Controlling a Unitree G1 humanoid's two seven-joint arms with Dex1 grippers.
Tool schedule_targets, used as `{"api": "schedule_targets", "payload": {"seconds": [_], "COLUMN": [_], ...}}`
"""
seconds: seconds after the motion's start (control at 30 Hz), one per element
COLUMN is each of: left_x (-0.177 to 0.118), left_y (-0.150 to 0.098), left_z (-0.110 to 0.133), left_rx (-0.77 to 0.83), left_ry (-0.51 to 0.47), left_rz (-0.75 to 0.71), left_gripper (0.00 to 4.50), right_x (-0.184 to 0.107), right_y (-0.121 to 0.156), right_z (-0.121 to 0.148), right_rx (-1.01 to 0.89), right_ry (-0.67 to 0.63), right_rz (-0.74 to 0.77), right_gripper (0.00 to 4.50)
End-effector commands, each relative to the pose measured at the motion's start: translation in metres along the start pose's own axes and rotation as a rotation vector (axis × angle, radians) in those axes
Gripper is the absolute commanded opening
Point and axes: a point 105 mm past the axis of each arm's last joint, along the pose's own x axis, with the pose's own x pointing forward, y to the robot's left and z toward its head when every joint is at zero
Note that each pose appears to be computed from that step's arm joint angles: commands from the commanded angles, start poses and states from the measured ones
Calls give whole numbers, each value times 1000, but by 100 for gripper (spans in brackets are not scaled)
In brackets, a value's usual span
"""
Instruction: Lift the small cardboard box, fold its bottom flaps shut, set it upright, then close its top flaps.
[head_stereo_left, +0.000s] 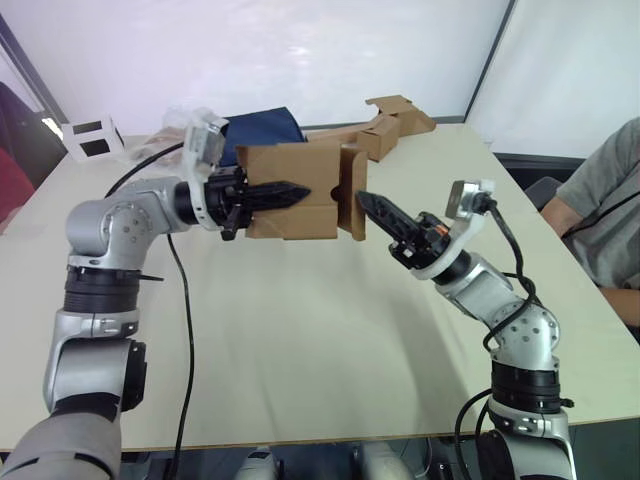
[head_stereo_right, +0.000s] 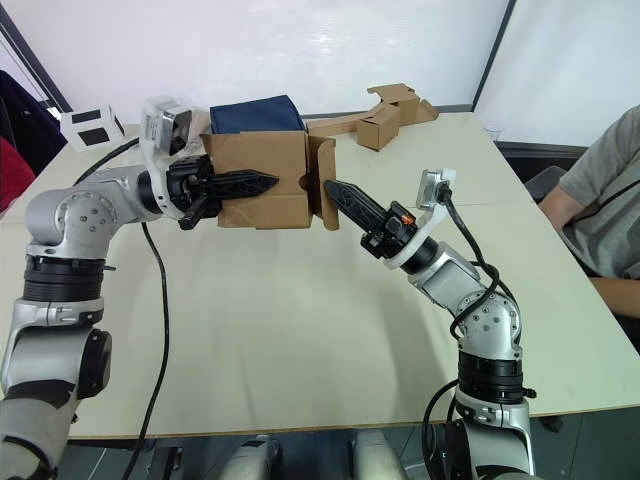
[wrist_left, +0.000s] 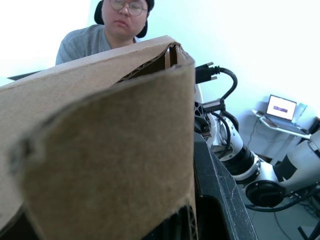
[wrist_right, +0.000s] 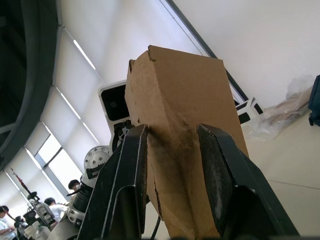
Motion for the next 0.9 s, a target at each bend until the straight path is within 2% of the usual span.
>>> {"api": "schedule_targets", "payload": {"seconds": [0.03, 0.9], "left_x": [-4, -2], "left_y": [-7, -6], "left_z": [16, 10], "left_rx": [68, 79], "left_ry": [-18, -3], "left_rz": [-9, -7], "left_gripper": [0, 0], "right_x": [6, 11], "right_y": [12, 0], "right_z": [6, 8], "right_rx": [-26, -79], "right_ry": [-26, -52], "right_rz": [49, -9], "right_gripper": [50, 50]}}
